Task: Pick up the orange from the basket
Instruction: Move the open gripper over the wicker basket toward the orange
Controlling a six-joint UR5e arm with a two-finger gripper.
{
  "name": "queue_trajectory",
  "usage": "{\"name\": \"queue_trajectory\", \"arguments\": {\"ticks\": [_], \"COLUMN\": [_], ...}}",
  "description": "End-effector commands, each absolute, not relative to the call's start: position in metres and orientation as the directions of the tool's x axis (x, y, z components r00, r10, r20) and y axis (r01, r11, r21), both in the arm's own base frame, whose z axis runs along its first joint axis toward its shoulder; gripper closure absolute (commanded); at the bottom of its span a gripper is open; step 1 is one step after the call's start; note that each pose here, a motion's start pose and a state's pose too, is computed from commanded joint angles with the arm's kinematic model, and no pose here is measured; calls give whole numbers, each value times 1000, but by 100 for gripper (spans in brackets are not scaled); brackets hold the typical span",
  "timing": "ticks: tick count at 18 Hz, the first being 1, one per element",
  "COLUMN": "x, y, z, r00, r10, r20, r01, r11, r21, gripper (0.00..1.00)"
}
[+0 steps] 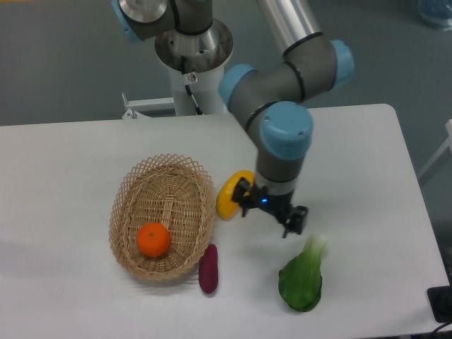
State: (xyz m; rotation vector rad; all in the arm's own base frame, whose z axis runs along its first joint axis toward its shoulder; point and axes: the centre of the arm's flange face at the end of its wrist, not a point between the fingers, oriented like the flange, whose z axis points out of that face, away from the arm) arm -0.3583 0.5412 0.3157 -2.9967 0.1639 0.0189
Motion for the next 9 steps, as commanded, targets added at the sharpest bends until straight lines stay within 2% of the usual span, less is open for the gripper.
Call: {"name": "queue_trajectory", "arguments": {"ticks": [3, 9], "x": [-329, -286], "y": [558, 575], "z": [318, 303], "r00": [999, 997], "r10": [-51, -78], "r20": [-7, 17], "r01": [-51, -75], "r11": [-988, -990], "r21": [-142, -120], "gripper": [0, 0]}}
